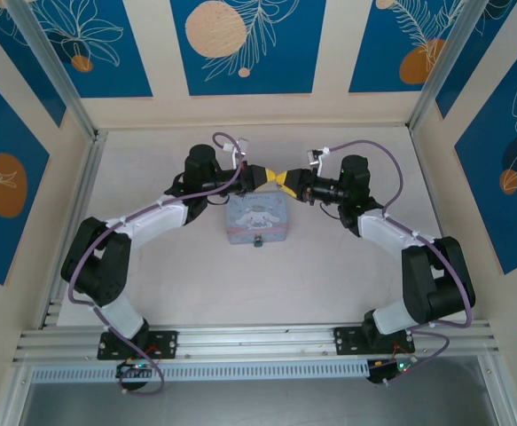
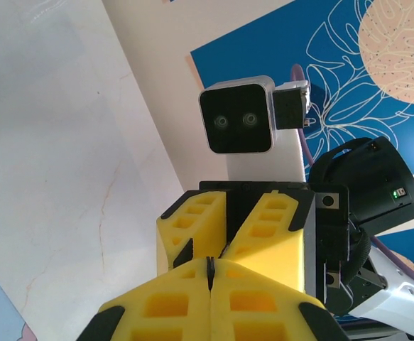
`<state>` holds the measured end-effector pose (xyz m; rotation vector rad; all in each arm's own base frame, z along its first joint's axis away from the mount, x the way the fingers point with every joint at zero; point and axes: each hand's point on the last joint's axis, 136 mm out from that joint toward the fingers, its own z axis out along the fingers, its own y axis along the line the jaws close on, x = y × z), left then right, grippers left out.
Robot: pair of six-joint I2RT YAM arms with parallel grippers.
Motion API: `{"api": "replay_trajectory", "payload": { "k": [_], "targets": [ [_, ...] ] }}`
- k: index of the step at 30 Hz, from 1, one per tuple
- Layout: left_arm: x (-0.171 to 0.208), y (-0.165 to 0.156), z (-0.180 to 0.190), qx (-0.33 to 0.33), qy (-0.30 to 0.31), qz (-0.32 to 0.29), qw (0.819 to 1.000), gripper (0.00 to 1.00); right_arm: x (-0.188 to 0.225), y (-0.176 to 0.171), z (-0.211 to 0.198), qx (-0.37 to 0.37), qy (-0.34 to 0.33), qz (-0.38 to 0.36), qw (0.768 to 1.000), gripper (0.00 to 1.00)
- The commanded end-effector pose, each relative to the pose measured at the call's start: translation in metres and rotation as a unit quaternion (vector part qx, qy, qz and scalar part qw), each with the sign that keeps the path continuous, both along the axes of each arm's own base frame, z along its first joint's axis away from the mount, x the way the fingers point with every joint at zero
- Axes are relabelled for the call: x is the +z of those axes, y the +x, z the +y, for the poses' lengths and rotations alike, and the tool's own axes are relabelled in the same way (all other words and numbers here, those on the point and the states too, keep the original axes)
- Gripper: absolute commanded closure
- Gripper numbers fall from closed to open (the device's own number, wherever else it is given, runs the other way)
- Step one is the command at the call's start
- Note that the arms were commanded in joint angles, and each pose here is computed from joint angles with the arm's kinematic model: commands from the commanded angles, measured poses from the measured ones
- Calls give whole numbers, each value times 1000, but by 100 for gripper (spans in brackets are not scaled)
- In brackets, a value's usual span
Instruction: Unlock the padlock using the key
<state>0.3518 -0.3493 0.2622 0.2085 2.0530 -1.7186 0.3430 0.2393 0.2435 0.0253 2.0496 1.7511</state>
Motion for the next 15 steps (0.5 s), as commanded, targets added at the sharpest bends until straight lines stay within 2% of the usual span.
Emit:
{"api": "replay_trajectory", "payload": {
  "k": [1, 15],
  "targets": [
    [3, 0, -2, 0, -9, -9, 1000, 100, -7, -5, 2, 13, 1, 8, 1000, 74],
    [-2, -3, -8, -5, -4, -4, 1000, 100, -4, 0, 0, 10, 3, 11, 1000, 80]
  ]
}}
